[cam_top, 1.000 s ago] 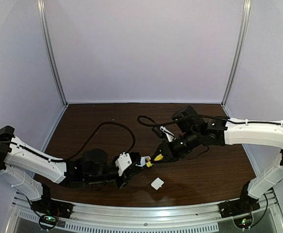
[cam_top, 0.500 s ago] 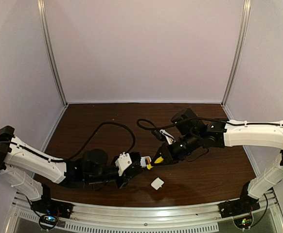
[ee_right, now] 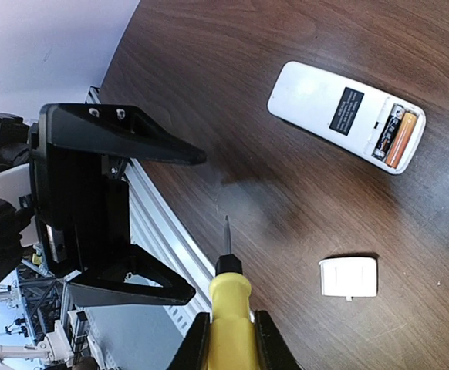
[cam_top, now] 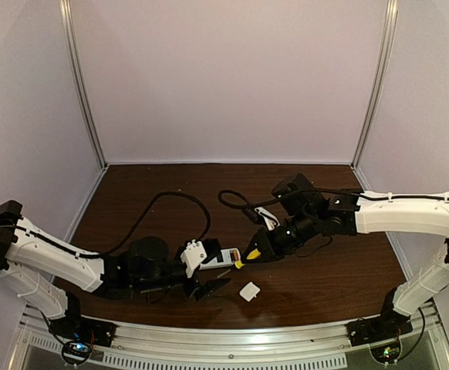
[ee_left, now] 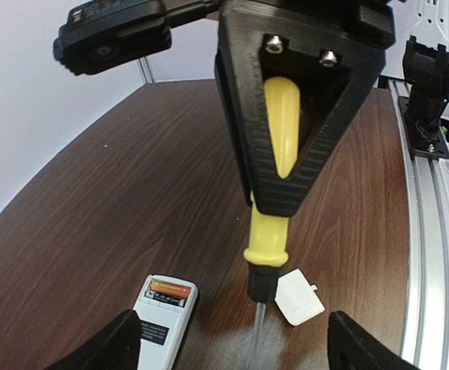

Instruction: Unload the batteries from the remote control

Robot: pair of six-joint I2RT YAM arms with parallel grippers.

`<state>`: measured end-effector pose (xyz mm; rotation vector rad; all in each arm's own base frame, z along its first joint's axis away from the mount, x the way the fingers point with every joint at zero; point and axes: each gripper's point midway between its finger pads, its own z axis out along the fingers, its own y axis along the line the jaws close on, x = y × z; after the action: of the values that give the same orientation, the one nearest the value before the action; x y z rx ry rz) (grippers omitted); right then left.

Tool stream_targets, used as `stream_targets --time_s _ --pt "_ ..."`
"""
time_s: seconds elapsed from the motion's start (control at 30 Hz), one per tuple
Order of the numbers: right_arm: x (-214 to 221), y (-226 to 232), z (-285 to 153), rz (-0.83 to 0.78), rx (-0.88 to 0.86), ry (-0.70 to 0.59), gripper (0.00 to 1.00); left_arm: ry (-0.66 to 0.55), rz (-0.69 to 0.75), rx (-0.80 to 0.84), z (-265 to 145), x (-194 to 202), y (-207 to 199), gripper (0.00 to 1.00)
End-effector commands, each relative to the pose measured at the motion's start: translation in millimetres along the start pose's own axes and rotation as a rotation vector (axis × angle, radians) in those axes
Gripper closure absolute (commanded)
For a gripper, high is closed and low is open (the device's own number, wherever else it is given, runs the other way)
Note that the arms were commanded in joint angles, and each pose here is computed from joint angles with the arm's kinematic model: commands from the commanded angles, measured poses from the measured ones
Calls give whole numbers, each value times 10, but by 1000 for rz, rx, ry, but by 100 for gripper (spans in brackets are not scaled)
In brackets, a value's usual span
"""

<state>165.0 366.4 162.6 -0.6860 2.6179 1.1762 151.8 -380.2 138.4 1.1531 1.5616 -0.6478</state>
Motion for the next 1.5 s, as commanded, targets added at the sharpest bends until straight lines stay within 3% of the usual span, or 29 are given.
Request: stream_targets --time_s 0.0,0.37,0.47,0.63,1.1,1.47 --pt "6 -45 -94 -41 38 -38 100 -63 -2 -31 -65 -113 51 13" --pt "-22 -225 -296 -103 156 -124 100 -101 -19 -197 -51 -103 320 13" --pt "2 -256 -326 -108 162 -137 100 -120 4 -265 -111 -58 426 3" --pt "33 -351 -406 -134 198 -177 100 -47 0 -330 -133 84 557 3" --pt "228 -419 -628 -205 205 -215 100 -10 -16 88 -178 500 598 3" --pt "355 -422 -766 -226 191 -233 100 41 -18 179 -25 785 746 3"
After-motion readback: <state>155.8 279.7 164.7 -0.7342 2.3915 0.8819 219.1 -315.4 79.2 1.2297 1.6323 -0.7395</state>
